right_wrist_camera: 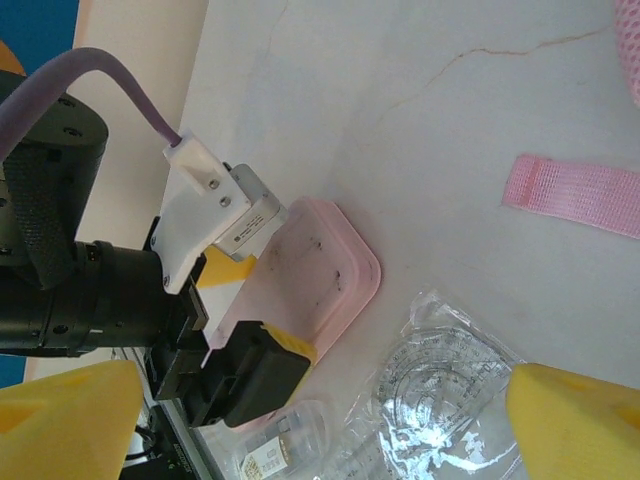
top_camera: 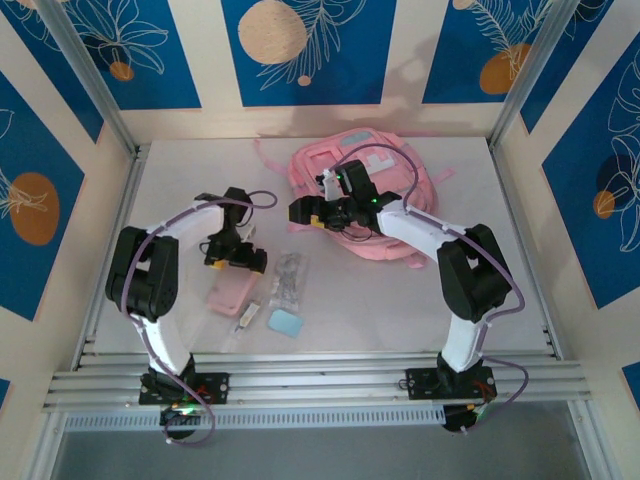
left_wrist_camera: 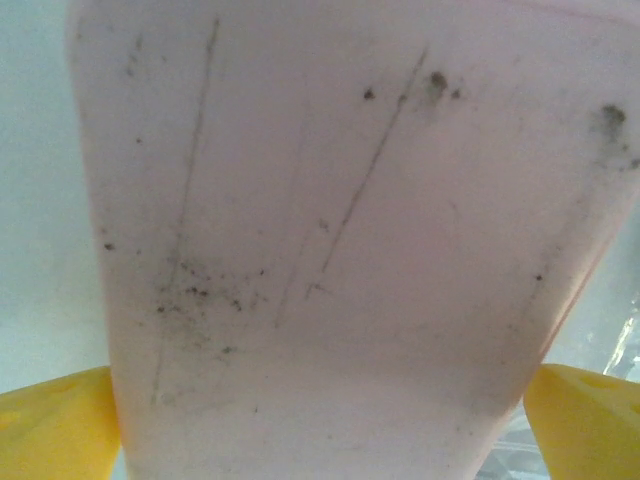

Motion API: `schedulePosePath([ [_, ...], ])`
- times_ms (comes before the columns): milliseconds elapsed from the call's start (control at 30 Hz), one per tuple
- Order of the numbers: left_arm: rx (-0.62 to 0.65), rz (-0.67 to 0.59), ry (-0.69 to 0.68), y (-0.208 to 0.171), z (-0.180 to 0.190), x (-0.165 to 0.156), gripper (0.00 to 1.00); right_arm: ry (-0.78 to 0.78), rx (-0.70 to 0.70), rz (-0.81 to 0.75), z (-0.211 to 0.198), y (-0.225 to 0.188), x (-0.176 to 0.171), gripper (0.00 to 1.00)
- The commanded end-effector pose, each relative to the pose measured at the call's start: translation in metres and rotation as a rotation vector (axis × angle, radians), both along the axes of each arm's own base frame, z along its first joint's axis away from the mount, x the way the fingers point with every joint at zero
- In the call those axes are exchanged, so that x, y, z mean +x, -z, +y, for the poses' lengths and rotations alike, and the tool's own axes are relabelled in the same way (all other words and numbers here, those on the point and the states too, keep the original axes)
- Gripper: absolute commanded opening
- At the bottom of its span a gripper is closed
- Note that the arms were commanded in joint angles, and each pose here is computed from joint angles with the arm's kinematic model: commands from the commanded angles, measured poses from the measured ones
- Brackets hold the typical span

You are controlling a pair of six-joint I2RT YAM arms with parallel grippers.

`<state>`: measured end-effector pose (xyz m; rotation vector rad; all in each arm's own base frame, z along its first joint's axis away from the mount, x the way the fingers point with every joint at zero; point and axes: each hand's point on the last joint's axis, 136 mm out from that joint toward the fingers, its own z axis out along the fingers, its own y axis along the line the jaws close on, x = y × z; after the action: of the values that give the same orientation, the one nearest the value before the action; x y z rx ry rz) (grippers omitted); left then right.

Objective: Pack the student bag
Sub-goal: Pick up the pencil case from the middle-left of the table.

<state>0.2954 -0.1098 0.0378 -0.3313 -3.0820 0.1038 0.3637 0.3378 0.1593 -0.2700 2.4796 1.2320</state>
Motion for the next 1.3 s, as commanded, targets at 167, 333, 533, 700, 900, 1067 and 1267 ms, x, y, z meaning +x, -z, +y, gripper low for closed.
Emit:
schedulePosePath([
  [167,-0.032,0.023,0.029,-0.019,-0.007,-0.013,1.00,-0.010,-0.004,-0.010,0.001,-0.006,-0.006,0.94],
  [333,-0.056,0.063,0.065,-0.005,-0.013,-0.021,1.00,-0.008,-0.010,-0.007,0.002,-0.004,-0.008,0.94],
  [533,0.024,0.052,0.081,0.011,-0.002,-0.021,1.00,-0.003,-0.010,-0.010,0.002,-0.004,-0.007,0.94],
  [700,0.072,0.054,0.086,0.022,0.002,-0.017,1.00,-0.006,-0.007,-0.020,0.002,-0.008,-0.007,0.94],
  [900,0.084,0.038,0.093,0.028,-0.001,-0.009,0.96,-0.005,-0.013,-0.023,-0.001,-0.007,-0.009,0.94],
  [1067,0.044,-0.011,0.103,0.010,-0.012,0.009,0.87,-0.009,-0.023,-0.022,-0.007,-0.009,-0.012,0.93],
  [1267,-0.102,-0.138,0.115,-0.056,-0.045,0.046,0.86,0.001,-0.034,-0.025,-0.029,-0.025,-0.014,0.92],
])
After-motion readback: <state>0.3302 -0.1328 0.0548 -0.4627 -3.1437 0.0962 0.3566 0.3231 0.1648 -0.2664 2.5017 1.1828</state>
